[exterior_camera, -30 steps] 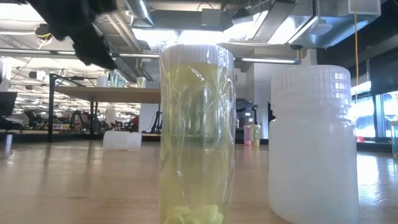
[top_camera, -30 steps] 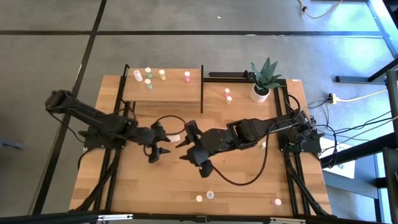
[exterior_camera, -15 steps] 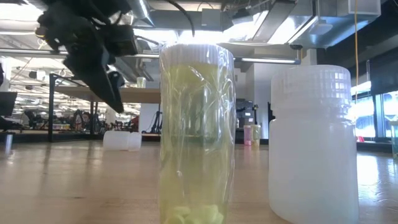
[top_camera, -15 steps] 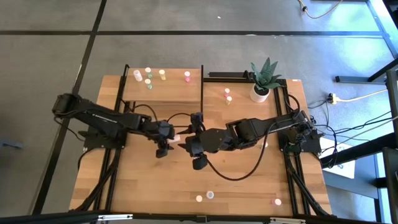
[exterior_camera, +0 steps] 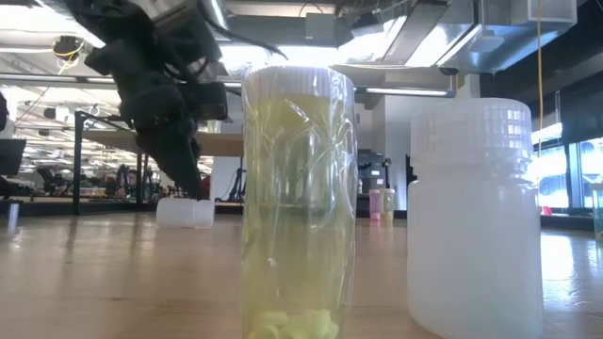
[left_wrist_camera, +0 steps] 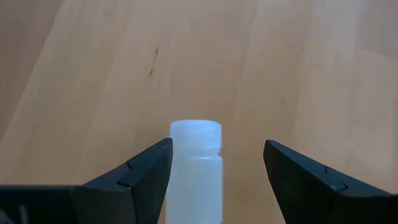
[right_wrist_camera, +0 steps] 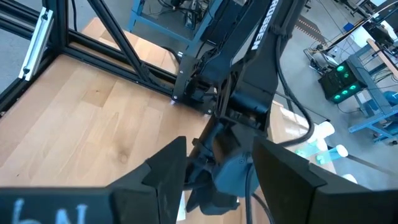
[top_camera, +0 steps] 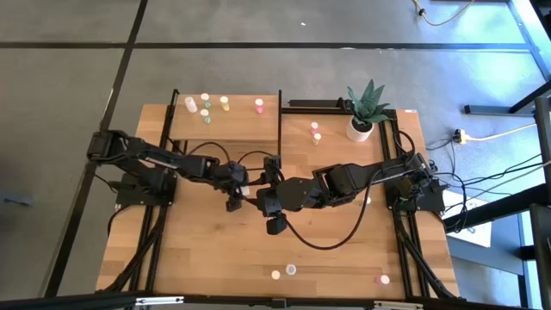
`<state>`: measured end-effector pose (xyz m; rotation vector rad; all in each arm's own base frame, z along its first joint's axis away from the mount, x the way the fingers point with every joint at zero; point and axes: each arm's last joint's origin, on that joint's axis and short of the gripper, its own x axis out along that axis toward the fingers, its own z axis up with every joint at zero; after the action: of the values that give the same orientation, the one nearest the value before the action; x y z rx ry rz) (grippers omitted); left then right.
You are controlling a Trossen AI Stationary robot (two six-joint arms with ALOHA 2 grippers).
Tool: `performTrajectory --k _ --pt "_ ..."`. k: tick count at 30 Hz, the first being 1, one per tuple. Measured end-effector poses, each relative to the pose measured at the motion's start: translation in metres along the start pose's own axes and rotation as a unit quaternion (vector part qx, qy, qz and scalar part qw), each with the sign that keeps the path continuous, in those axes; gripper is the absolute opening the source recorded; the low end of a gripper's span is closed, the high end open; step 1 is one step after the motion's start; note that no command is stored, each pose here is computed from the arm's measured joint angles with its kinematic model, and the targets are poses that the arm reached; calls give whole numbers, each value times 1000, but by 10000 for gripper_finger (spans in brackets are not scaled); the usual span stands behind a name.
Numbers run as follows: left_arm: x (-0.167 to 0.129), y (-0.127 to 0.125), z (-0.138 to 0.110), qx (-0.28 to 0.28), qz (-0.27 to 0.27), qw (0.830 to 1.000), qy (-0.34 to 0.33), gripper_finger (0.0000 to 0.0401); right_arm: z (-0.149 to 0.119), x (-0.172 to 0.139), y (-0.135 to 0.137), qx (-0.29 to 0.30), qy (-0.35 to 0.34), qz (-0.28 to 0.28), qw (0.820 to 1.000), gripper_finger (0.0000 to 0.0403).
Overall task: Pick and place medicine bottles onto shelf by color
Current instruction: Put the top white pill bottle aligned with the other white pill bottle on the shelf
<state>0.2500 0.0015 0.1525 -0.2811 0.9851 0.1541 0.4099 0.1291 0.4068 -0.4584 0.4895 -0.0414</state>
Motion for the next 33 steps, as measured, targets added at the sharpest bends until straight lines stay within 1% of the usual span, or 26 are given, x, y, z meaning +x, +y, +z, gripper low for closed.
performTrajectory --k 3,9,17,20,23,29,33 --pt "4 1 0 -1 2 1000 1 245 0 0 0 0 0 0 1000 186" --pt "12 2 -1 -1 24 1000 2 245 0 0 0 0 0 0 1000 186" --pt "19 3 -4 0 31 999 15 245 0 0 0 -1 1 1 1000 186" --pt "19 4 -3 2 52 999 6 244 0 0 0 -1 1 0 1000 186" --pt "19 4 -2 6 62 998 0 238 0 0 0 -1 1 1 1000 186" --pt "19 -4 2 47 49 997 -26 213 0 0 0 -1 1 0 1000 186" --pt "19 -6 0 39 64 997 -29 200 0 0 0 -1 1 0 1000 186"
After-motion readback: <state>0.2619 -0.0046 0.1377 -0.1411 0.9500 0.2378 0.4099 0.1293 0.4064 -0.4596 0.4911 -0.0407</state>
